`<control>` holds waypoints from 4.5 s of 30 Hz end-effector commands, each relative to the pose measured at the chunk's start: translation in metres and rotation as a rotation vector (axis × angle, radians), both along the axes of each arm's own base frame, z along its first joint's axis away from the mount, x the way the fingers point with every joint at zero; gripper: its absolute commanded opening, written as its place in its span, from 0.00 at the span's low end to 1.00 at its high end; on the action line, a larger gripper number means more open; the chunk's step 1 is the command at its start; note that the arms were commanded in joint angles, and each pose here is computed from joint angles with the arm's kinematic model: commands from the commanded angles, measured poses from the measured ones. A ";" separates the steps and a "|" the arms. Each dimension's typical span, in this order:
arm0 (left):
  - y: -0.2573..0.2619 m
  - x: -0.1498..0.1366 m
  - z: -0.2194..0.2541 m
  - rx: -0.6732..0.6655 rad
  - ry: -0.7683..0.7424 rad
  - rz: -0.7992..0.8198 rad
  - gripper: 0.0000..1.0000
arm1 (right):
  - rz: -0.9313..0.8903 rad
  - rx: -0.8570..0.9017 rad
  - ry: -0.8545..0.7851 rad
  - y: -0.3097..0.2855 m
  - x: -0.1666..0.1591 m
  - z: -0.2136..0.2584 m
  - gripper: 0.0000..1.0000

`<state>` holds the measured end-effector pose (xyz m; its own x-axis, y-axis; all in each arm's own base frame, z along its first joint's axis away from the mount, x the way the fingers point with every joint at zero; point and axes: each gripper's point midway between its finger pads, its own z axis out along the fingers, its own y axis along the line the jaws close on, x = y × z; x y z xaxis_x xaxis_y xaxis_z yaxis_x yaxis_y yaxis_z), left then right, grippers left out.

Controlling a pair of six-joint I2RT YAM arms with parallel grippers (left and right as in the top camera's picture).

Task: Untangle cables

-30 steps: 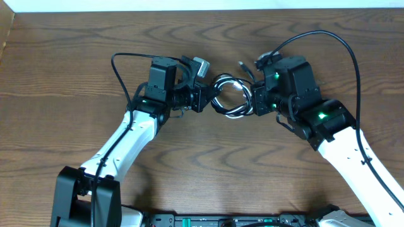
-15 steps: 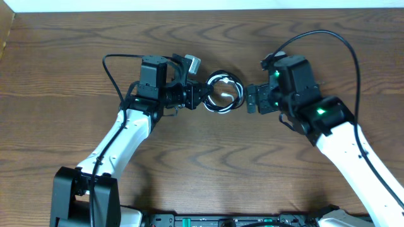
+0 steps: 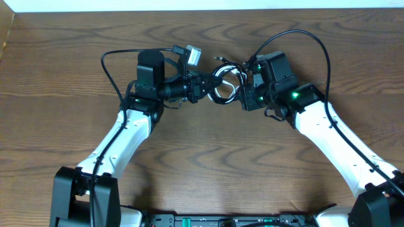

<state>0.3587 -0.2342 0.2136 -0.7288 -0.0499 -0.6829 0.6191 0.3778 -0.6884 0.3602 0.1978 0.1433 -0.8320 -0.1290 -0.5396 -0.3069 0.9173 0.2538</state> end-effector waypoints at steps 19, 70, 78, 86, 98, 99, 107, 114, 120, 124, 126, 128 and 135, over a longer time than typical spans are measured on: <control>-0.004 -0.009 0.005 -0.050 0.078 -0.036 0.08 | -0.082 0.017 -0.166 -0.002 0.038 0.025 0.01; 0.027 -0.014 -0.033 0.055 0.151 -0.010 0.42 | 0.006 0.216 -0.177 -0.006 0.036 0.062 0.01; 0.023 -0.016 -0.036 0.080 0.114 -0.022 0.42 | 0.021 0.081 -0.389 -0.029 0.029 0.150 0.01; 0.023 -0.016 -0.037 0.084 0.117 -0.018 0.42 | -0.566 -0.509 -0.208 -0.175 -0.009 0.128 0.01; 0.011 -0.027 -0.041 0.093 0.145 -0.056 0.42 | -0.052 -0.101 -0.423 -0.058 0.007 0.214 0.01; 0.011 -0.027 -0.041 0.093 0.145 -0.056 0.42 | 0.005 -0.078 -0.437 -0.049 0.002 0.222 0.01; 0.011 -0.027 -0.042 0.098 0.135 -0.056 0.42 | -0.275 -0.228 -0.286 -0.103 -0.003 0.191 0.01; 0.011 -0.024 -0.039 0.095 0.111 -0.057 0.42 | -0.118 -0.219 -0.271 -0.084 -0.013 0.187 0.01; 0.008 -0.026 -0.035 0.078 0.096 -0.076 0.43 | 0.017 -0.185 -0.265 -0.067 -0.020 0.185 0.01; 0.001 -0.031 -0.013 -0.001 0.006 -0.160 0.43 | 0.051 -0.144 -0.256 -0.058 -0.023 0.185 0.01; -0.003 -0.033 -0.003 -0.030 -0.044 -0.194 0.43 | 0.088 -0.114 -0.253 -0.051 -0.026 0.186 0.01; -0.006 -0.032 0.003 -0.042 -0.068 -0.200 0.43 | 0.134 -0.092 -0.255 -0.044 -0.029 0.187 0.01; -0.026 -0.040 0.016 -0.060 -0.162 -0.257 0.43 | 0.167 -0.057 -0.246 -0.036 -0.033 0.188 0.01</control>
<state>0.3291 -0.2519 0.2241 -0.6213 0.0620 -0.7811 0.7737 0.2063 -0.5990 0.3317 0.1532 0.3244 -0.6641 -0.2746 -0.6953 -0.4529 0.8878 0.0819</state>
